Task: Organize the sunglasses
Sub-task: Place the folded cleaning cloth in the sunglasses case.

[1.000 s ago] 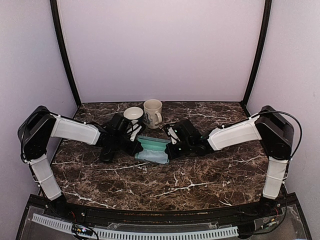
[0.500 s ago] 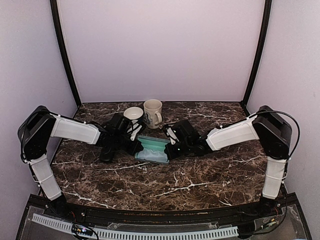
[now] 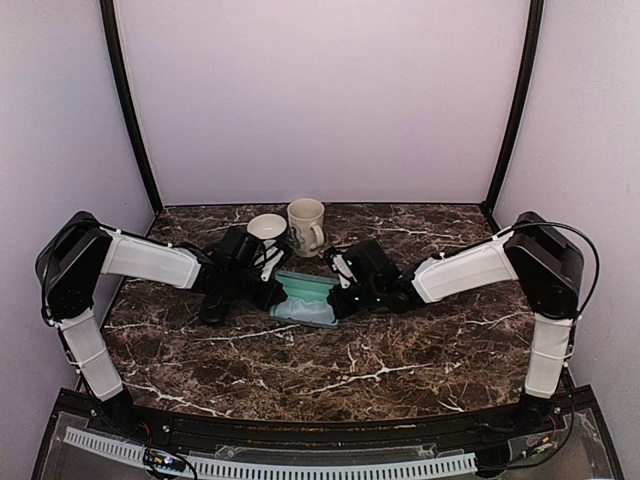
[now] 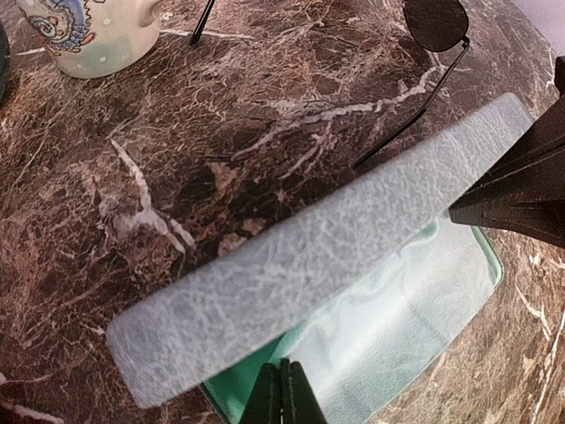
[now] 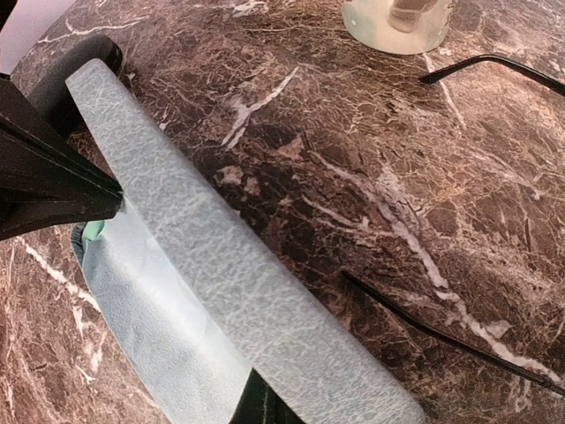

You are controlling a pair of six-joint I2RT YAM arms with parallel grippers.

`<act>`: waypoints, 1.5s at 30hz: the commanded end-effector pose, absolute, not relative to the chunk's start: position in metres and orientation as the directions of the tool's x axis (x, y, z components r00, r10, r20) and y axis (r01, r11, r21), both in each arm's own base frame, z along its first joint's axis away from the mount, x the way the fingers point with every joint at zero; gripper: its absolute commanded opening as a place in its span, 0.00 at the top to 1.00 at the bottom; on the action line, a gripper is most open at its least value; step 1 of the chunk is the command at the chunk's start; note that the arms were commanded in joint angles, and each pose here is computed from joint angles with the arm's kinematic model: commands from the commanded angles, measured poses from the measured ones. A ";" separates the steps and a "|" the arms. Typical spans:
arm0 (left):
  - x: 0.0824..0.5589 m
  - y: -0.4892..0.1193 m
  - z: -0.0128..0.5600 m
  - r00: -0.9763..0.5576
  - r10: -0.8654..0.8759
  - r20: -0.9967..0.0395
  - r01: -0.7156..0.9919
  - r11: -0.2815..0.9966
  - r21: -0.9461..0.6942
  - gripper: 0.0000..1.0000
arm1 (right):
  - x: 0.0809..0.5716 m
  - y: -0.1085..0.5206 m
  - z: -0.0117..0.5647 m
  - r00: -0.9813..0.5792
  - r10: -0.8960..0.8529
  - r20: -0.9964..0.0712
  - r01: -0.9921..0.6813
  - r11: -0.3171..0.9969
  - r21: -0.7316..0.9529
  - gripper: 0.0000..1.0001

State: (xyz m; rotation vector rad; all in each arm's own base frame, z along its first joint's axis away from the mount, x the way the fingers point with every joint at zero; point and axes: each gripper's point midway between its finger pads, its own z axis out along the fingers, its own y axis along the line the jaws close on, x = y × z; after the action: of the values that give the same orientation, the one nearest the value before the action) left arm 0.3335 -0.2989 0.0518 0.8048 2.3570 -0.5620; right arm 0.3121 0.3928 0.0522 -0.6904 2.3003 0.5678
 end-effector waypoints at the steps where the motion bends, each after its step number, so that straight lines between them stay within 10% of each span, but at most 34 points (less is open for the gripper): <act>1: 0.332 -0.298 0.061 -0.649 0.401 -0.647 0.656 0.725 -0.209 1.00 | 0.313 0.399 0.056 -0.606 -0.320 -0.728 -0.625 0.758 0.188 1.00; 45: 0.332 -0.299 0.070 -0.648 0.354 -0.675 0.642 0.730 -0.235 1.00 | 0.308 0.398 0.060 -0.552 -0.319 -0.770 -0.611 0.783 0.114 0.98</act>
State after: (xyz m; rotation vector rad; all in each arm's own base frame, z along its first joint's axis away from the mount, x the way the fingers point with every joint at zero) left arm 0.3288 -0.2975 0.0470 0.7753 2.3783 -0.5864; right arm 0.3066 0.3941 0.0497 -0.7099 2.2373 0.4646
